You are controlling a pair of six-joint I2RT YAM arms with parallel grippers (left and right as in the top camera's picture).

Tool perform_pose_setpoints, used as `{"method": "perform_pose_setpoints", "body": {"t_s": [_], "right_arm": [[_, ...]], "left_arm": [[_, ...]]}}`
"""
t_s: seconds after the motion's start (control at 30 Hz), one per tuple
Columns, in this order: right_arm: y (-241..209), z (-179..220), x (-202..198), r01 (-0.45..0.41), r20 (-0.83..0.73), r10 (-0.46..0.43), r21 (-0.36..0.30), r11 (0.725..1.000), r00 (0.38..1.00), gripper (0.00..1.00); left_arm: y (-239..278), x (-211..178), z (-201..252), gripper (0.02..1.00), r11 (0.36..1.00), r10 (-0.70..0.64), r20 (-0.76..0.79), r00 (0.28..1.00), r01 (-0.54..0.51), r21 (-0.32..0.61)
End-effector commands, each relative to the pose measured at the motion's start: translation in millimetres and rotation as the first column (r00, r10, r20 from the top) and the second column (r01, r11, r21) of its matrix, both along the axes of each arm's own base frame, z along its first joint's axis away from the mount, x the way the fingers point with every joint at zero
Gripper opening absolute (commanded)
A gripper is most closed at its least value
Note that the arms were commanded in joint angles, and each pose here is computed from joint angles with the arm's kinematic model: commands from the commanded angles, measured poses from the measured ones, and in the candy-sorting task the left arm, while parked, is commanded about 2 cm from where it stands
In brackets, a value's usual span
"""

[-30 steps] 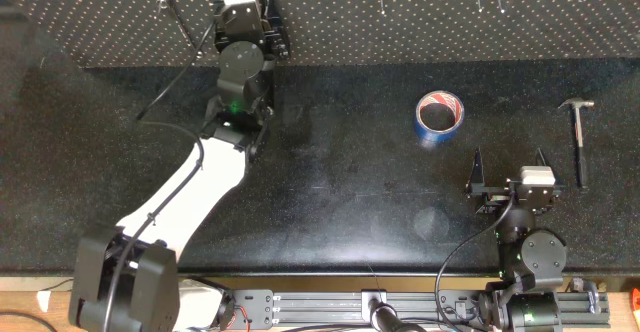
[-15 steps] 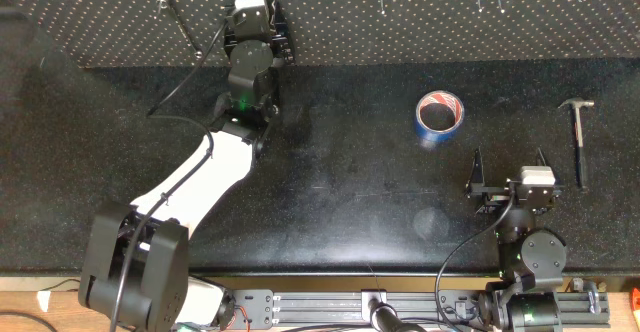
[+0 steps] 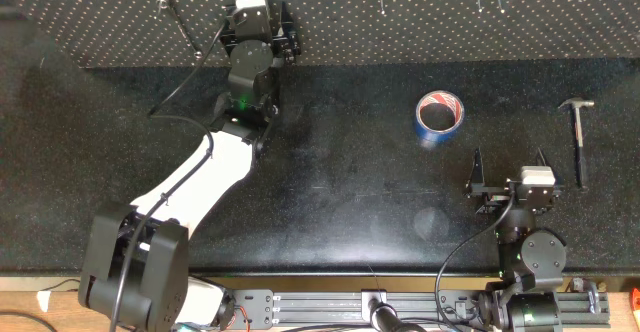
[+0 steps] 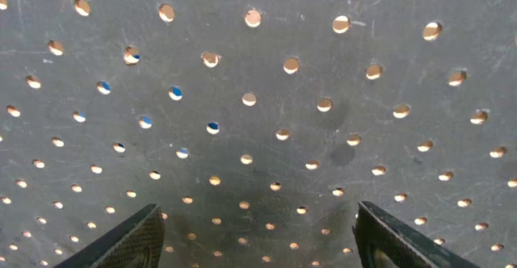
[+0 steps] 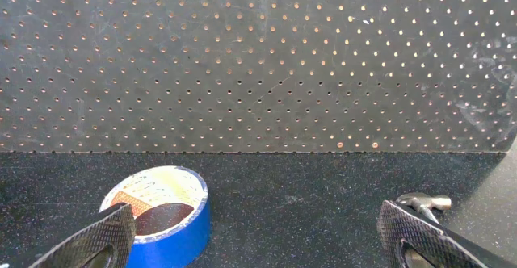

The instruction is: Place Tools Onto Pegboard

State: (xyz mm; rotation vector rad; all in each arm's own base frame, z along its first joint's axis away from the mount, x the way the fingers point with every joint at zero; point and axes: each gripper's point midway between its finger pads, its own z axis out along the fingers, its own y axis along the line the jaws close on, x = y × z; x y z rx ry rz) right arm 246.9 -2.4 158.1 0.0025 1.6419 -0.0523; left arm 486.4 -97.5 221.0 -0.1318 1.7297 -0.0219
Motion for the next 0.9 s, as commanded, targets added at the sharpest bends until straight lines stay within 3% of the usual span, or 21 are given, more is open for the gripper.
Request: {"method": "perform_pose_setpoints", "body": {"t_s": [0.03,0.2,0.3,0.47,0.63,0.8,0.9], "right_arm": [[-0.2,-1.9,-0.2,0.003,-0.005,-0.003,-0.017,1.000,1.000,0.978],[-0.2,-1.9,-0.2,0.003,-0.005,-0.003,-0.018,1.000,1.000,0.978],[-0.2,-2.0,-0.2,0.003,-0.006,-0.003,-0.018,1.000,1.000,0.976],[-0.2,-1.9,-0.2,0.003,-0.005,-0.003,-0.018,1.000,1.000,0.978],[-0.2,-2.0,-0.2,0.003,-0.006,-0.003,-0.017,1.000,1.000,0.976],[-0.2,-2.0,-0.2,0.003,-0.006,-0.003,-0.018,1.000,1.000,0.976],[-0.2,-2.0,-0.2,0.003,-0.006,-0.003,-0.017,1.000,1.000,0.976]], "left_arm": [[4.3,-3.9,14.9,1.000,1.000,0.005,-0.001,1.000,-0.005,-0.002],[53.3,-81.6,48.1,0.996,1.000,-0.001,-0.078,0.997,0.001,-0.003],[82.0,-144.2,12.7,0.996,0.999,-0.020,-0.008,1.000,0.020,-0.042],[105.2,-201.7,-27.7,0.996,0.994,0.011,0.107,0.994,0.001,-0.107],[105.3,-224.7,-40.2,0.996,0.989,0.017,0.183,0.983,0.010,-0.145],[96.3,-239.8,-69.0,0.996,0.990,-0.020,0.076,0.997,0.031,-0.140],[95.8,-240.5,-63.8,0.996,0.992,-0.023,0.098,0.995,0.035,-0.125]]}}
